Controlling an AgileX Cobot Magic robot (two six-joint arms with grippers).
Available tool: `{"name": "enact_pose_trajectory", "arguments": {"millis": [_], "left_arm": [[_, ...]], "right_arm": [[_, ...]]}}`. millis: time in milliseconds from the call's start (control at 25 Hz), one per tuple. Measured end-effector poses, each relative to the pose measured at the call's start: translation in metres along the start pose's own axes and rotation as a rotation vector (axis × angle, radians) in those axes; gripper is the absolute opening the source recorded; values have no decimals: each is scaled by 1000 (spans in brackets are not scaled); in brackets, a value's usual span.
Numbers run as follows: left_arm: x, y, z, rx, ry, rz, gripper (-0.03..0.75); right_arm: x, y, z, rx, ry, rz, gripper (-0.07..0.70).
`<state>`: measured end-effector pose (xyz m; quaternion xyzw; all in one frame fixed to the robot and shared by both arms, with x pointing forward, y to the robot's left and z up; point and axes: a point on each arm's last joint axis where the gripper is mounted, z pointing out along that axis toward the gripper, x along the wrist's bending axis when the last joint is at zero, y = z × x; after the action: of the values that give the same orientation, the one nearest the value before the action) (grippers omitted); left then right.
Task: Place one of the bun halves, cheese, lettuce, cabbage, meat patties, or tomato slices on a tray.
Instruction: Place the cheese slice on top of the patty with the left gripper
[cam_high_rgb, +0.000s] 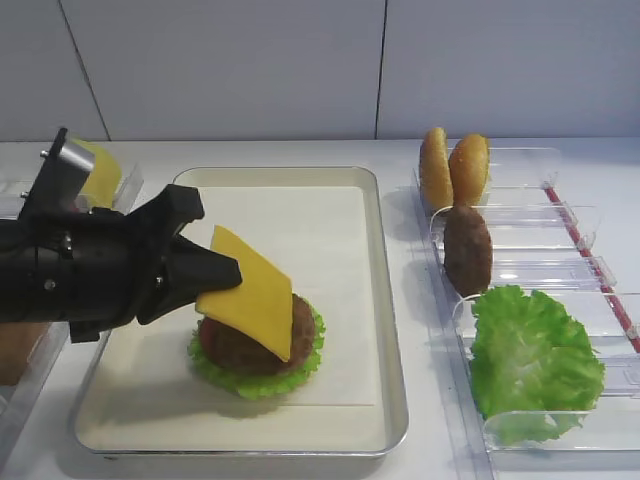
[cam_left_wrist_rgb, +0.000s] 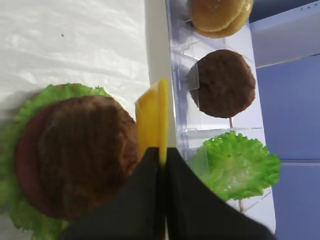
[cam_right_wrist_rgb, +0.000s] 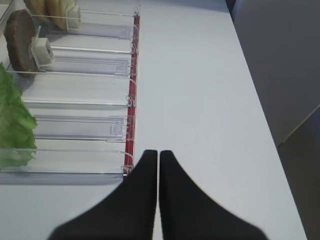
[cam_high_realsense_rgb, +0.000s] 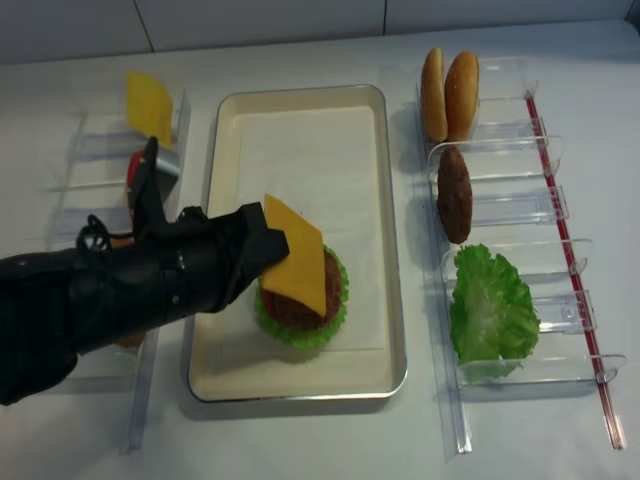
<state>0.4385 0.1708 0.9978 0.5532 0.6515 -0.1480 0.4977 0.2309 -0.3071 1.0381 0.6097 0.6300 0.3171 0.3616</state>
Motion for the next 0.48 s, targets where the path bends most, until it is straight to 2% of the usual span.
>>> {"name": "enact_pose_trajectory", "arguments": {"millis": [240, 480], "left_arm": [[2, -2, 3, 26, -8, -8, -24], [-9, 4, 4, 25, -52, 13, -24]], "right_arm": [[0, 0, 0, 0, 0, 0, 413], [0, 0, 0, 0, 0, 0, 413]]}}
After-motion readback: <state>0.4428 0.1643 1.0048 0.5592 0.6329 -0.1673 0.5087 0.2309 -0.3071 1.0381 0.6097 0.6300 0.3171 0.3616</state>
